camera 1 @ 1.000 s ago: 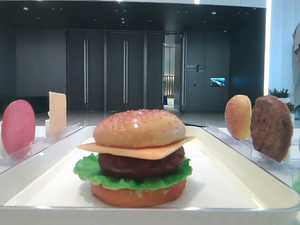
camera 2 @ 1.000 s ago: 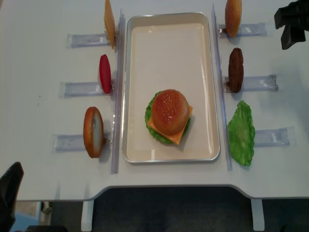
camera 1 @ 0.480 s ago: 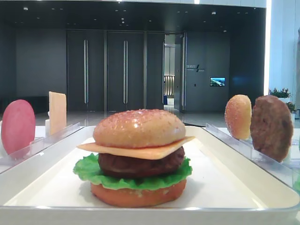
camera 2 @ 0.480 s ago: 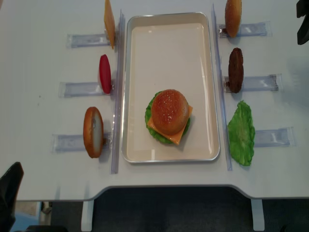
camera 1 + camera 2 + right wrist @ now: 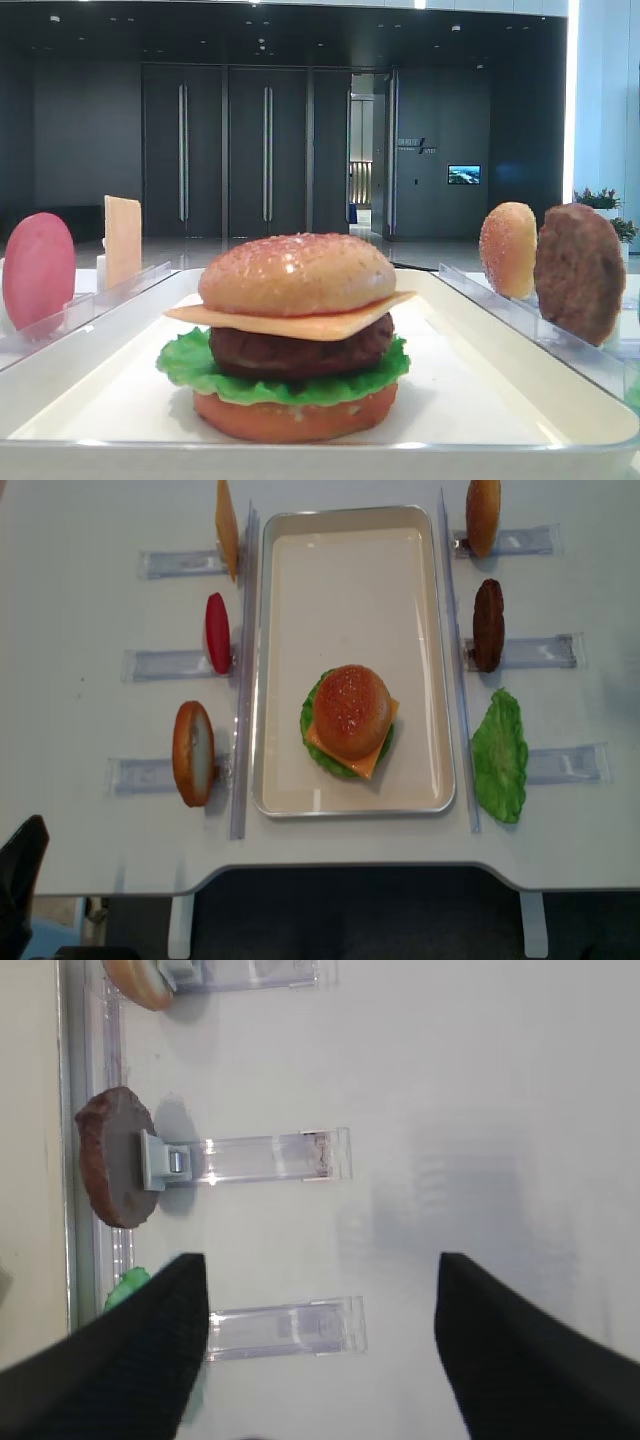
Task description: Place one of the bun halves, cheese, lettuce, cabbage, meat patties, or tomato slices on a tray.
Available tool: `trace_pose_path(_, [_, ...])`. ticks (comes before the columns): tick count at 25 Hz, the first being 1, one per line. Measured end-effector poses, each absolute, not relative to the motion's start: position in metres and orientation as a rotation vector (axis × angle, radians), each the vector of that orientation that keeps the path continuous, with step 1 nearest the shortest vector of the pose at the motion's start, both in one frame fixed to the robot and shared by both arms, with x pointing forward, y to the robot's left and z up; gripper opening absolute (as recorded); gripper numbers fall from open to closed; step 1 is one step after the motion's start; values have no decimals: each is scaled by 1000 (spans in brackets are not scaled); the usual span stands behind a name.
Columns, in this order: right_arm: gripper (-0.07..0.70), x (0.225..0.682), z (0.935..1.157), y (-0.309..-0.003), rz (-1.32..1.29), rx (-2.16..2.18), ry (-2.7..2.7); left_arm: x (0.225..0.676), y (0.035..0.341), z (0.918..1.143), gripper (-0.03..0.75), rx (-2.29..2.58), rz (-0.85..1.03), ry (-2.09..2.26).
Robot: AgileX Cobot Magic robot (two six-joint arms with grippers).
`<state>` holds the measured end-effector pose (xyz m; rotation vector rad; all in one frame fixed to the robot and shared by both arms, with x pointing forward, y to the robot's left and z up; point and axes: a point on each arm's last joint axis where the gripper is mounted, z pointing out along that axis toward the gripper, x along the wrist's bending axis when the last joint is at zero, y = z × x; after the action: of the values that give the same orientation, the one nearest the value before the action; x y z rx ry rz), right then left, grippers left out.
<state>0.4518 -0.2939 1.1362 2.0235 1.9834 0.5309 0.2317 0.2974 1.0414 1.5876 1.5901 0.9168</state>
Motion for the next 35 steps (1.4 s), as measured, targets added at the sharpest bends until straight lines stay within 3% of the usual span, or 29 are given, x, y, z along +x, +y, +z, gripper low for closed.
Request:
trace_pose_path(15, [469, 349, 1135, -296, 637, 1889, 1868, 232, 297, 1041, 641, 1588, 917, 1590])
trace_pose_path(25, [469, 305, 1113, -297, 681, 1838, 1821, 232, 297, 1041, 641, 1588, 917, 1590])
trace_pose_path(35, [469, 267, 1071, -297, 719, 1806, 1790, 232, 297, 1041, 641, 1588, 917, 1590])
